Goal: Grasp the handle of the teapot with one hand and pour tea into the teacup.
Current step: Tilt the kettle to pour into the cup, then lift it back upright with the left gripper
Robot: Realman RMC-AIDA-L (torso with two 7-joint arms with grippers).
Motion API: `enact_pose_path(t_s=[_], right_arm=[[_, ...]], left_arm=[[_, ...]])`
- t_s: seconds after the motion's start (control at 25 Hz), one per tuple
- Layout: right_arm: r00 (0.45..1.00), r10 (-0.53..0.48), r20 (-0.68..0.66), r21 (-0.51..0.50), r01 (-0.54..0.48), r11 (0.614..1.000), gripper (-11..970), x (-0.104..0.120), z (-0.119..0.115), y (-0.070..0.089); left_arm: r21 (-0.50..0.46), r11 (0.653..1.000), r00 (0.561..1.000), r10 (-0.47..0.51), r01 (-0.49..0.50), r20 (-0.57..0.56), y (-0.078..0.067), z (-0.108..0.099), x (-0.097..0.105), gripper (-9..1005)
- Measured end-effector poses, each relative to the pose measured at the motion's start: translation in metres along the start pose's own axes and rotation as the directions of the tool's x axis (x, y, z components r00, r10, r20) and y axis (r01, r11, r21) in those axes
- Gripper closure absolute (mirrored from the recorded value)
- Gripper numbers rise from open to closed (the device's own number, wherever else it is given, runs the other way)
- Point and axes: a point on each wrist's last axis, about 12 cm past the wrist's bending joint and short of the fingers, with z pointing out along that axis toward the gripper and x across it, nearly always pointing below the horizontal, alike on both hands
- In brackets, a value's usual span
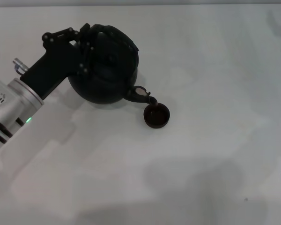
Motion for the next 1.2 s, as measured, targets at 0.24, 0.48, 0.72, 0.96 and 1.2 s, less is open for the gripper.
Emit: enact_pose_path(t_s=[0.24,0.48,0.72,0.96,1.2], right_arm=[[1.0,0.001,-0.004,0.004,-0.001,1.0,119,0.0014,-0.0017,-0.0012],[1.0,0.003,-0.003,0.01,-0.003,1.0,119,0.0016,-0.0027,-0.0029],[1.0,0.002,0.001,0.007,-0.002,1.0,119,0.0002,-0.0013,-0.0024],[1.0,0.0,0.005,0.004,0.0,1.0,118,-0.0016,0.0002,-0.0019],[1.0,0.001,0.013,-0.002,-0.001,1.0,118,-0.0022,-0.0002,-0.0012]], left_arm=[[0.007,0.999,0.999,0.04,-0.04,0.004,0.0,0.002,-0.0009,867],[0.01,0.995,0.995,0.095,-0.095,0.009,0.0009,0.0042,-0.0019,868],[0.02,0.994,0.994,0.106,-0.107,0.018,-0.0001,0.0042,-0.0028,870],[0.038,0.993,0.993,0.114,-0.115,0.028,-0.0023,0.0018,-0.0032,871],[0.033,0.989,0.989,0.142,-0.143,0.03,-0.0012,0.001,-0.0032,874]])
